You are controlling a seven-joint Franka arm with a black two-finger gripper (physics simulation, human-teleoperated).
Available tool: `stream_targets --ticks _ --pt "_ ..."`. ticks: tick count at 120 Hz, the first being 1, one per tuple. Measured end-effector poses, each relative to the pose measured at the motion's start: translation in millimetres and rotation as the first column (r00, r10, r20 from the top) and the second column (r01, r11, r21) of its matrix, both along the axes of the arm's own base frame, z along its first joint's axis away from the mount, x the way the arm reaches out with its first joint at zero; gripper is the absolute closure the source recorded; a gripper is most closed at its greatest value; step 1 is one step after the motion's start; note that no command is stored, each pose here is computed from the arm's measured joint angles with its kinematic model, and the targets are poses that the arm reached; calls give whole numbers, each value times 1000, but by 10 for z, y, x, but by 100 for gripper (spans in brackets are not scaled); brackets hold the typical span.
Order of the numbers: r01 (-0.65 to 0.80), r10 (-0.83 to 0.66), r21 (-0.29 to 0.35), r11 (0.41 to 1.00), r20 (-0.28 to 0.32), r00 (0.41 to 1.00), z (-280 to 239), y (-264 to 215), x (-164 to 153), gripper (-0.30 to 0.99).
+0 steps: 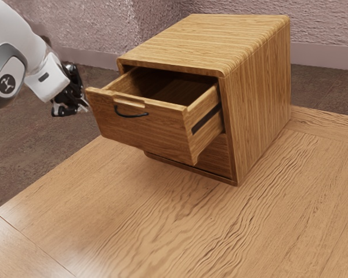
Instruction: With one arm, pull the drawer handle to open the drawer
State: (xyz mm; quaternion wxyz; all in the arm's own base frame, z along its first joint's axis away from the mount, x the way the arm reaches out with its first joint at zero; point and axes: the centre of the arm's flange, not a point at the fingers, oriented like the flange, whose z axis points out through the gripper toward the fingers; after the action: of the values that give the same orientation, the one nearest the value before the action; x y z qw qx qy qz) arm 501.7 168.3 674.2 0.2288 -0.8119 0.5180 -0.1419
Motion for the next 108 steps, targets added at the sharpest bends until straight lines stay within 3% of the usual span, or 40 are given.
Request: stream_targets --ticks 10,27,48,74,82,96,102,108 --pt "-92 92 -22 996 12 996 64 430 -419 68" --pt "-168 167 -67 983 -17 986 444 559 -679 38" --pt "-294 267 -170 941 -166 949 1040 128 -997 18" --pt "-469 368 -243 849 -366 855 1028 -396 -1067 7" --pt "-546 454 -278 790 -334 826 1319 -207 -1278 6" --pt "-734 690 -381 563 -272 670 1645 913 -1898 4" --pt "-793 755 -386 471 -289 589 1520 1312 -1984 4" --pt "-819 782 -376 434 -294 549 1446 1435 -1923 4"
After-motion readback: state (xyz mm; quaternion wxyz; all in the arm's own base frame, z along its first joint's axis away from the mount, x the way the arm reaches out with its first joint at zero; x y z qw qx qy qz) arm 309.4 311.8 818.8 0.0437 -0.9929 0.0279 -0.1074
